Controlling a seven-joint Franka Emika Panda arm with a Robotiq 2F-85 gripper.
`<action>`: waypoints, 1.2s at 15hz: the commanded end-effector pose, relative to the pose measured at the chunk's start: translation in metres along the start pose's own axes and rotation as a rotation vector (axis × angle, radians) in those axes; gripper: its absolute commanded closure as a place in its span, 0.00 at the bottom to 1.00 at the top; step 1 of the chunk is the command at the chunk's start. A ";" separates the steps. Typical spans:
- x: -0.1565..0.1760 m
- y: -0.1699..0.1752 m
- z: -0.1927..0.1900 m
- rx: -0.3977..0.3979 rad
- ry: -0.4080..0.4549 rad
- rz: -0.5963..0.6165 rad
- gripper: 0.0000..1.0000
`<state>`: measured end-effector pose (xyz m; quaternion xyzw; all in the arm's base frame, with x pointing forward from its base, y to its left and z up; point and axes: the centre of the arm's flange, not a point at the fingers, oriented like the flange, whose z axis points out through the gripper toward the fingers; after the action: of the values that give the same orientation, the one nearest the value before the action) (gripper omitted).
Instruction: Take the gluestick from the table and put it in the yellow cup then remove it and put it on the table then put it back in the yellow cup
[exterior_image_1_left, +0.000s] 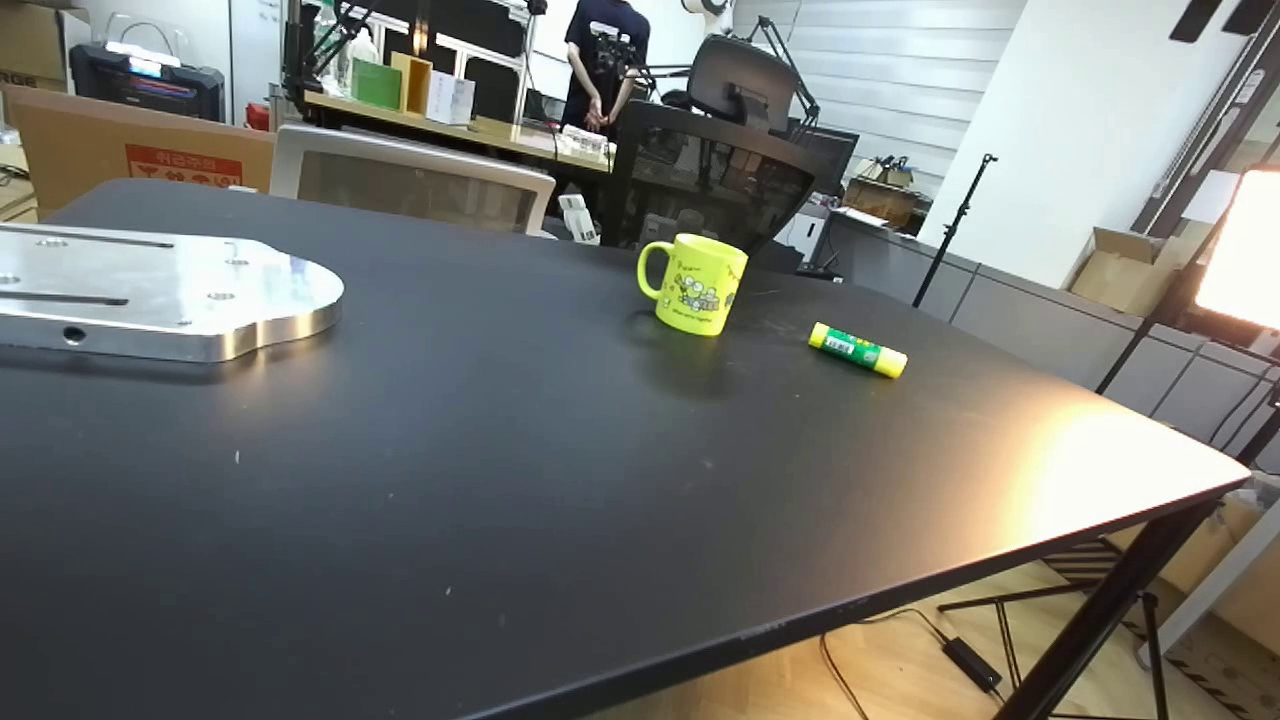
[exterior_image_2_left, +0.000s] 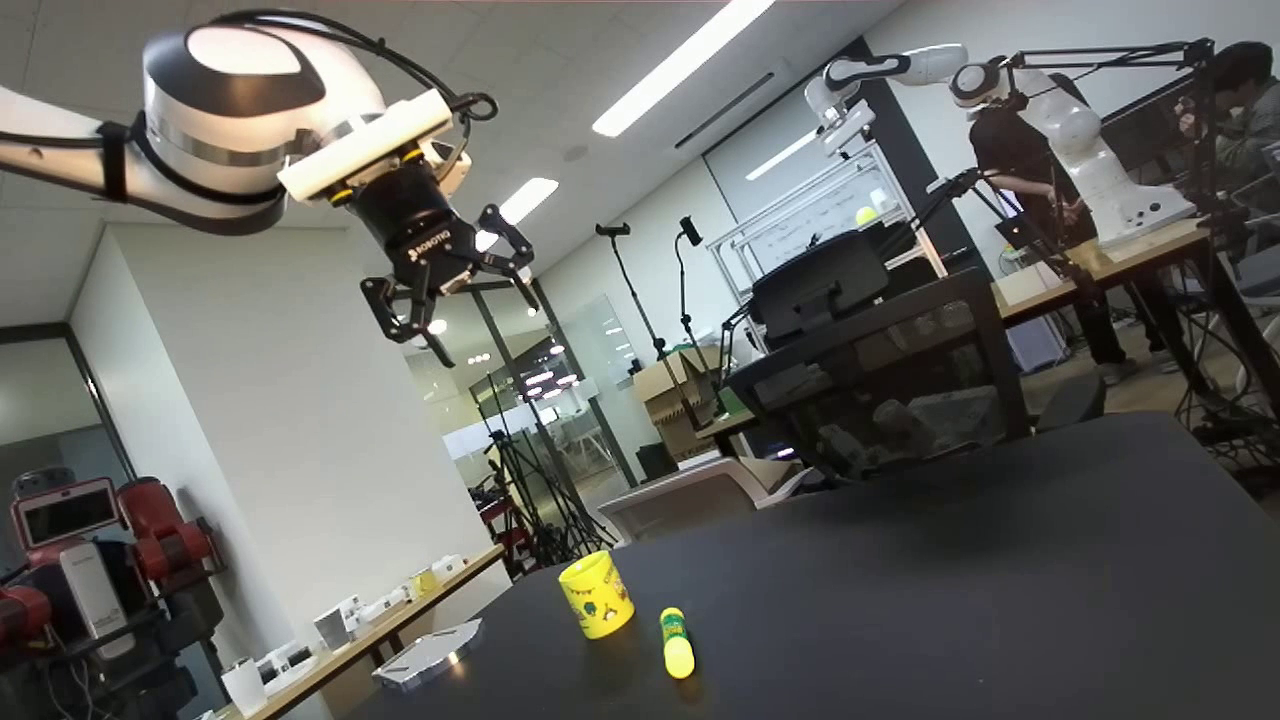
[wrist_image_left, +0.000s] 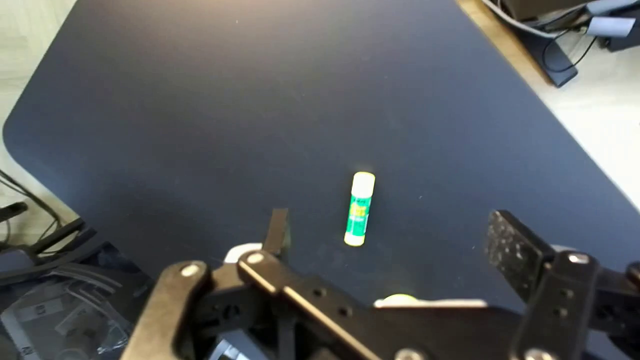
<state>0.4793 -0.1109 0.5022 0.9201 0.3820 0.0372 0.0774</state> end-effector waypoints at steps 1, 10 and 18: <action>0.057 0.026 0.020 -0.022 0.049 0.194 0.00; 0.146 0.042 0.143 0.054 0.036 0.135 0.00; 0.144 0.017 0.215 0.119 -0.053 0.097 0.00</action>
<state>0.6204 -0.0448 0.2941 0.9412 0.3364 -0.0060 0.0308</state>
